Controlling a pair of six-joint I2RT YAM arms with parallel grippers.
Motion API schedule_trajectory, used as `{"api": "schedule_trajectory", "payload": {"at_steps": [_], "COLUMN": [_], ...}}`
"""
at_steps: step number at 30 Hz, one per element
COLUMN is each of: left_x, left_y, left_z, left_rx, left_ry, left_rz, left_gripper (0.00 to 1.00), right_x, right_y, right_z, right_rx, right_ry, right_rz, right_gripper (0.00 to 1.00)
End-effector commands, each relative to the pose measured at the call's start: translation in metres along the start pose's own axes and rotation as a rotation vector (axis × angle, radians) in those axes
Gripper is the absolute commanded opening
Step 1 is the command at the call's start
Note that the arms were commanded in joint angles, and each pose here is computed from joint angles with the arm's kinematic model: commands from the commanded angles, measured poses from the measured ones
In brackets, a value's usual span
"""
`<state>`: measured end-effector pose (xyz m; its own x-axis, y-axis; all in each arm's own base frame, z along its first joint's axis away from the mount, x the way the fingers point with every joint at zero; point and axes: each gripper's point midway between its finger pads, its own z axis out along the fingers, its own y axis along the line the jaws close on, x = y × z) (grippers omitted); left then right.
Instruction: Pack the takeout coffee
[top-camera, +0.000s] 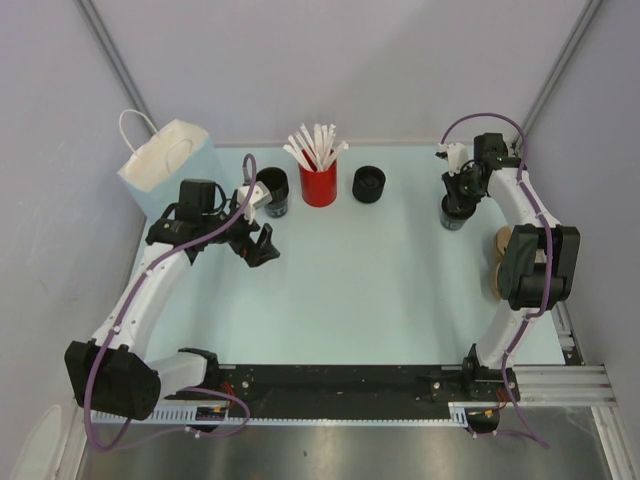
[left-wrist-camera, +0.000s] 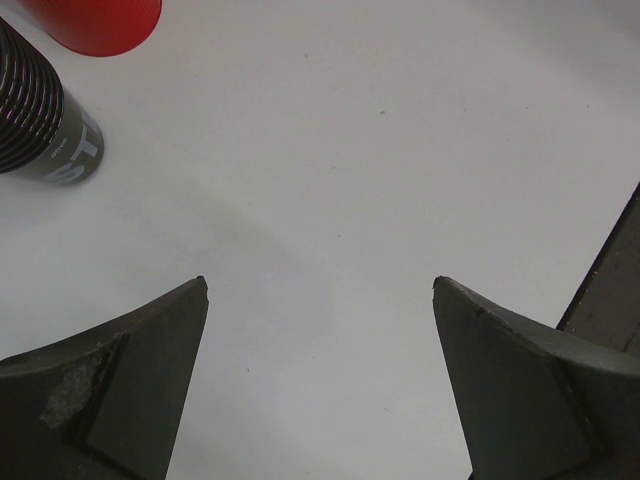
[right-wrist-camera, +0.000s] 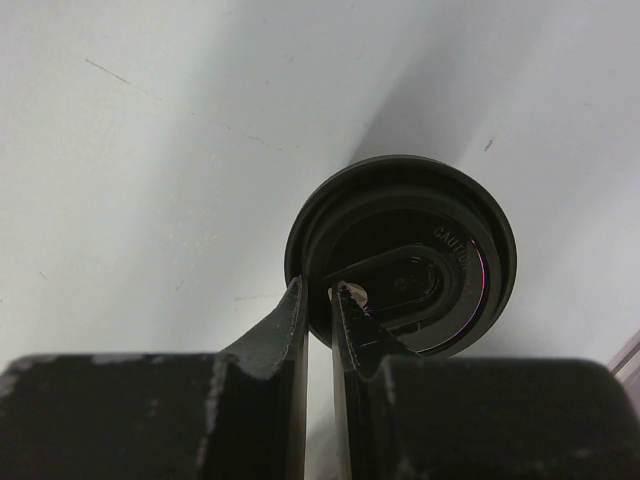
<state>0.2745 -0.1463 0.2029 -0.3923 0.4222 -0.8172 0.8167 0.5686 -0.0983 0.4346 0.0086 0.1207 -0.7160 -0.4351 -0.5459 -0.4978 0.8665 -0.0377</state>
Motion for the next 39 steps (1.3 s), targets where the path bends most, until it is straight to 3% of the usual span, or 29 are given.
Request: {"api": "schedule_trajectory", "payload": {"at_steps": [1, 25, 34, 39], "left_x": [-0.006, -0.004, -0.004, -0.003], "left_y": [0.000, 0.001, 0.001, 0.002], "left_z": [-0.001, 0.000, 0.001, 0.001], "left_rx": [0.007, 0.008, 0.007, 0.007], "left_ry": [-0.032, -0.027, -0.025, -0.024], "left_rz": [0.007, 0.005, 0.003, 0.003], "left_gripper": [0.99, 0.99, 1.00, 0.99], "right_x": [-0.014, -0.014, -0.019, -0.025], "right_y": [-0.007, -0.012, -0.013, -0.014], "right_z": [-0.006, -0.009, -0.016, -0.024], "right_rx": [0.022, 0.045, 0.058, 0.071], "right_ry": [-0.033, -0.041, -0.066, -0.100], "right_rz": [-0.001, 0.000, 0.003, 0.003], "right_gripper": [0.13, 0.28, 0.39, 0.51]}}
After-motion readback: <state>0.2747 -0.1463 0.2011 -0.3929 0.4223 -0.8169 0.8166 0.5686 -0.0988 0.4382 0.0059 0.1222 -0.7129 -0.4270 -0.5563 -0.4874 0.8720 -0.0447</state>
